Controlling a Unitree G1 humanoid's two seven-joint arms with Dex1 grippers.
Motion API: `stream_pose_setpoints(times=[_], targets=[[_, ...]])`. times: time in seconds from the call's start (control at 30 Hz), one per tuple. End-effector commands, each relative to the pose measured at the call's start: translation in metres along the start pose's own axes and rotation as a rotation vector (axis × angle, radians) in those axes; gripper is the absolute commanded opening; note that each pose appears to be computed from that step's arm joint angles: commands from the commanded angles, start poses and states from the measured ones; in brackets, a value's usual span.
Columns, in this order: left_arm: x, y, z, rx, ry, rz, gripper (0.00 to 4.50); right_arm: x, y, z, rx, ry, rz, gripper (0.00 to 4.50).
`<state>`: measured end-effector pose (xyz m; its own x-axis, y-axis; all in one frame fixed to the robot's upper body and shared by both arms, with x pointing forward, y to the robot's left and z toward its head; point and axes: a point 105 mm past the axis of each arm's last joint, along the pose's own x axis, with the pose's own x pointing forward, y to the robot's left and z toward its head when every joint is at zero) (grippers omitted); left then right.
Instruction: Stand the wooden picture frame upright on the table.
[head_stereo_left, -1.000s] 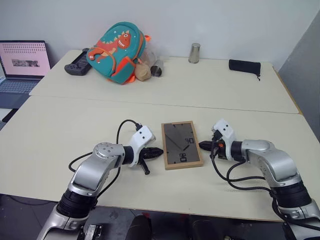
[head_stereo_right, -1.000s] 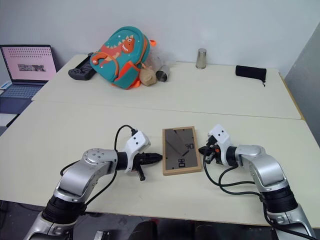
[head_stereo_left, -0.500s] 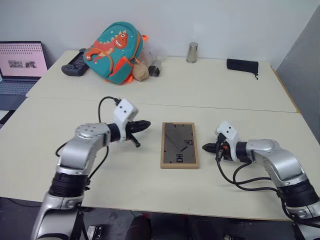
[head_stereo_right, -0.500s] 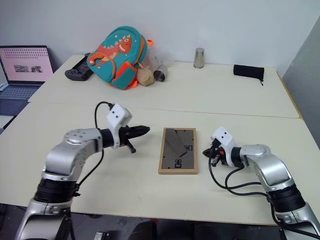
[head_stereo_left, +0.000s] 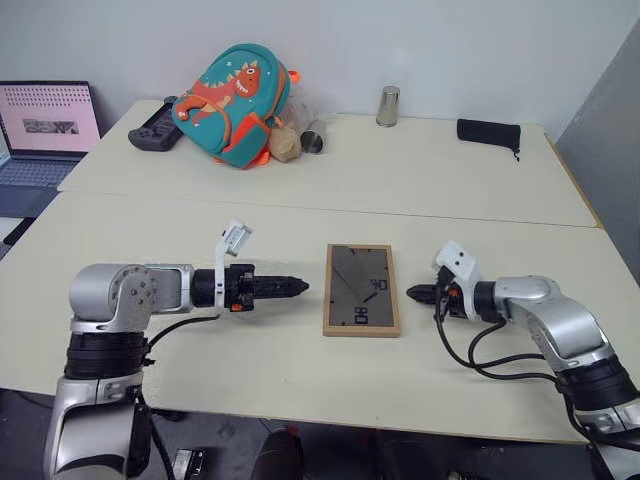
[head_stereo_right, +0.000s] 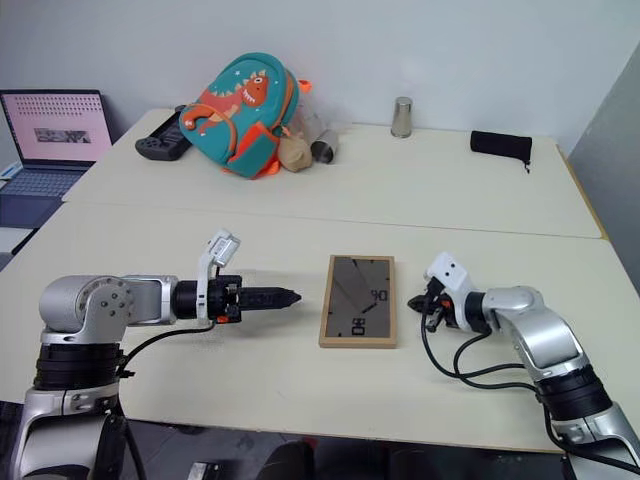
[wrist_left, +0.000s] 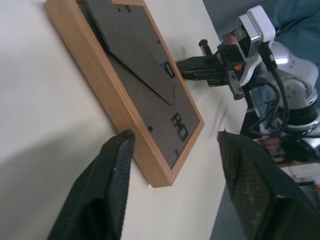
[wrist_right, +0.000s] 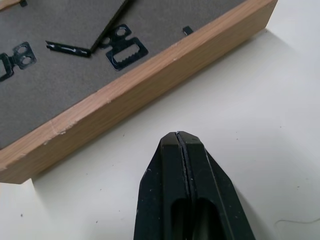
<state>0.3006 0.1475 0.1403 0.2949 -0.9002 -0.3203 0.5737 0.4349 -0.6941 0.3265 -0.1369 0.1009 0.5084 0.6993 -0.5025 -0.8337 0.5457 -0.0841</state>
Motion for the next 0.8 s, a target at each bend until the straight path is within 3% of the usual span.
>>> stream_pose_setpoints(times=[0.03, 0.13, 0.43, 0.8], targets=[[0.004, 0.002, -0.005, -0.030, 0.016, -0.004, 3.89, 0.001, 0.001, 0.011, -0.037, -0.032, -0.005, 0.00], [0.009, 0.005, -0.010, -0.030, 0.043, -0.003, 4.46, 0.003, 0.002, 0.013, -0.038, -0.036, -0.006, 0.00], [0.025, 0.039, -0.022, -0.074, 0.098, 0.113, 4.46, 0.014, 0.009, 0.022, -0.049, -0.058, 0.014, 0.00], [0.046, 0.021, -0.019, -0.048, 0.120, 0.003, 4.46, 0.034, 0.022, 0.041, -0.060, -0.107, 0.052, 0.00]])
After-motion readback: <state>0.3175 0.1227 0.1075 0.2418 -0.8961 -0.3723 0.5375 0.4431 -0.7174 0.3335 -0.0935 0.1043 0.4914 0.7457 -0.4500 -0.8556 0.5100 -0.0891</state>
